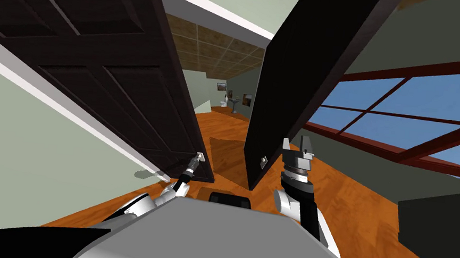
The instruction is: Pull the door open
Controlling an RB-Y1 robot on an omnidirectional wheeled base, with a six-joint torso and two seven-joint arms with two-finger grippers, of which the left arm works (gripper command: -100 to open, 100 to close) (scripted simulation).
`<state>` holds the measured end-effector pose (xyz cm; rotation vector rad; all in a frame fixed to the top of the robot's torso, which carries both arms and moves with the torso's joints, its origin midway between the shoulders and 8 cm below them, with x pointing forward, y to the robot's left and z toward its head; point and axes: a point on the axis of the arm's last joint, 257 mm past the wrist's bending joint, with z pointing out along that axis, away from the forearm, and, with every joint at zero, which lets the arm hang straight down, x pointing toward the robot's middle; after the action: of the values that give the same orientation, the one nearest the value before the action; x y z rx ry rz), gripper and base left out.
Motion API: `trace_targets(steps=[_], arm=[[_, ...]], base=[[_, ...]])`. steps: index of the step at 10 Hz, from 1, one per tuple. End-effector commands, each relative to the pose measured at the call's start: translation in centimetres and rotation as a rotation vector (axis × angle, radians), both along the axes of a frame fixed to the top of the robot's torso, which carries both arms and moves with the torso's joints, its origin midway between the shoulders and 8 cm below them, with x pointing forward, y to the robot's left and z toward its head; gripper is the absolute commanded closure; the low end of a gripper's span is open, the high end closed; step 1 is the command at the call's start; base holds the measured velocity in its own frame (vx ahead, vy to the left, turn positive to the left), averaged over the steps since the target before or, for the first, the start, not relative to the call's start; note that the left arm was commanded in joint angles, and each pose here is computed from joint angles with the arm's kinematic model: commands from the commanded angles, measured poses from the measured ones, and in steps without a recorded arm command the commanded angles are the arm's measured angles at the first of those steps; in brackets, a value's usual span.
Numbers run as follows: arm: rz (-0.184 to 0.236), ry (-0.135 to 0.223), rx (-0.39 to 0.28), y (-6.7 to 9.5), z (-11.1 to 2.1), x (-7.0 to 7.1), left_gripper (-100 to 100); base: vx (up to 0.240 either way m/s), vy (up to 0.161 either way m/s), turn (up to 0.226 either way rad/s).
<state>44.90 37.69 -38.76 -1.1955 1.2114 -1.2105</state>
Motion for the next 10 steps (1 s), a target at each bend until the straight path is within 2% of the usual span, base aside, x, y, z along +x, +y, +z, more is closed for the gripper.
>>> trace_targets(steps=[1, 4, 5, 6, 8, 10], arm=[[-0.030, 0.006, -0.005, -0.5, -0.4, -0.6, 100], [-0.077, 0.007, -0.008, -0.8, -0.4, -1.5, 100], [-0.063, 0.016, -0.002, -0.6, -0.6, -1.5, 100], [-0.095, 0.014, -0.002, -0.6, -0.7, -2.7, 100], [-0.112, 0.012, -0.002, -0.5, -0.6, -3.3, 100], [-0.151, 0.008, -0.003, -0.4, -0.5, -4.8, 100]], base=[[-0.210, 0.050, -0.074], [-0.198, 0.080, -0.097], [-0.083, 0.033, -0.022], [-0.133, 0.058, -0.102], [-0.185, 0.062, -0.095], [-0.171, 0.073, -0.095]])
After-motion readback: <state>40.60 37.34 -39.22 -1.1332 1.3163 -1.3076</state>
